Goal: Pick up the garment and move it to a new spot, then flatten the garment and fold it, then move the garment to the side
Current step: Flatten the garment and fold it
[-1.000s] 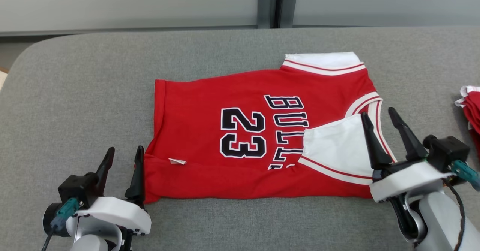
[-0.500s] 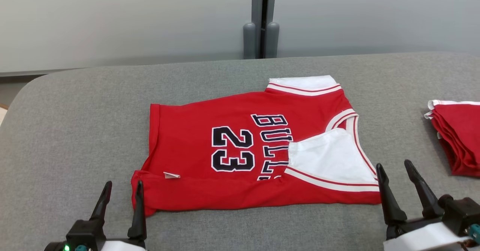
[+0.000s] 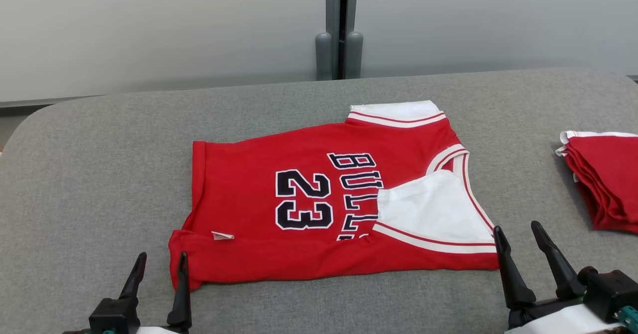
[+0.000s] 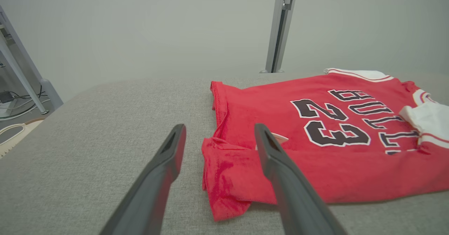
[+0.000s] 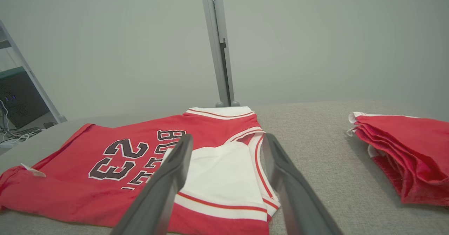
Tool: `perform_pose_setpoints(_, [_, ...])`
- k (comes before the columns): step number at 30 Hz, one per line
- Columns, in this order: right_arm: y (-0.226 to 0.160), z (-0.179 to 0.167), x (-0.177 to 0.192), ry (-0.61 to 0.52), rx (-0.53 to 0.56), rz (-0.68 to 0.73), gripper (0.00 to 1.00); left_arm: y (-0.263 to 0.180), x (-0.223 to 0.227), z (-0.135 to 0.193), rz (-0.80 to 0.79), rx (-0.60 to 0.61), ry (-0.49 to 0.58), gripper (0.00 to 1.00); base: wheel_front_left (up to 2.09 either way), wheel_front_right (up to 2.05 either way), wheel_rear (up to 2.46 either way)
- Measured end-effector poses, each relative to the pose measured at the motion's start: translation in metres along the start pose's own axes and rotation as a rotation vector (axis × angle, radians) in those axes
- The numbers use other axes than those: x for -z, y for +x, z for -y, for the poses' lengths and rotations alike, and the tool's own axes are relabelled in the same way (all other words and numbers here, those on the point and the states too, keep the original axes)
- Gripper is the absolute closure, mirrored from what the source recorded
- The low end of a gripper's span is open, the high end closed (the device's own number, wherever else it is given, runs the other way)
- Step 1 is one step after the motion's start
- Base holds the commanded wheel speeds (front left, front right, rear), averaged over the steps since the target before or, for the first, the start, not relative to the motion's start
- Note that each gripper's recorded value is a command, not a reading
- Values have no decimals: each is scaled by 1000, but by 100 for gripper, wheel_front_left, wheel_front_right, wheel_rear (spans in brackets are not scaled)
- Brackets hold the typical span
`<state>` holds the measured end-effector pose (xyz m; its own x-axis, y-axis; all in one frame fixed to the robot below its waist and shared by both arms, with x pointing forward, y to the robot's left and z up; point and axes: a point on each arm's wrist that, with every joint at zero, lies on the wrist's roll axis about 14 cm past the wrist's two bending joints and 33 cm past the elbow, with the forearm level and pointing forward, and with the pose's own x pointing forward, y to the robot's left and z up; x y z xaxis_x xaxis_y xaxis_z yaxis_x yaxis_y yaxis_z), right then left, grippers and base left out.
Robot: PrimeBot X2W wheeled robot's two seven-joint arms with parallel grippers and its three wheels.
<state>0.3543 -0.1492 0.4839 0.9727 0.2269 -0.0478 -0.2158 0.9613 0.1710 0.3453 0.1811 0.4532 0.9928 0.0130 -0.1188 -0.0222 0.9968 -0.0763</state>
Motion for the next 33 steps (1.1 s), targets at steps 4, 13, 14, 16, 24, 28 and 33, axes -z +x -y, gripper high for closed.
perform_pose_setpoints(4, [0, 2, 5, 9, 7, -17, 0, 0, 13, 1, -47, 9, -7, 0, 0, 0, 0])
perform_pose_setpoints(13, [-2, 17, 66, 70, 67, -204, 0, -5, 70, 0, -241, 4, -96, 0, 0, 0, 0])
perform_pose_setpoints(14, [-2, 19, 74, 81, 76, -226, 0, -4, 74, 2, -254, 8, -102, 0, 0, 0, 0])
perform_pose_setpoints(16, [2, 22, 84, 95, 92, -250, 0, 0, 79, 5, -268, 14, -120, 0, 0, 0, 0])
perform_pose_setpoints(24, [22, 29, 110, 138, 118, -310, 0, 15, 89, -2, -288, 4, -140, 15, 0, 0, 0])
perform_pose_setpoints(28, [30, 23, 117, 160, 106, -334, 80, 15, 92, -3, -293, 19, -146, 100, 0, 0, 0])
perform_pose_setpoints(33, [35, 19, 115, 179, 93, -316, 100, 13, 87, -6, -281, 33, -111, 100, 0, 0, 0])
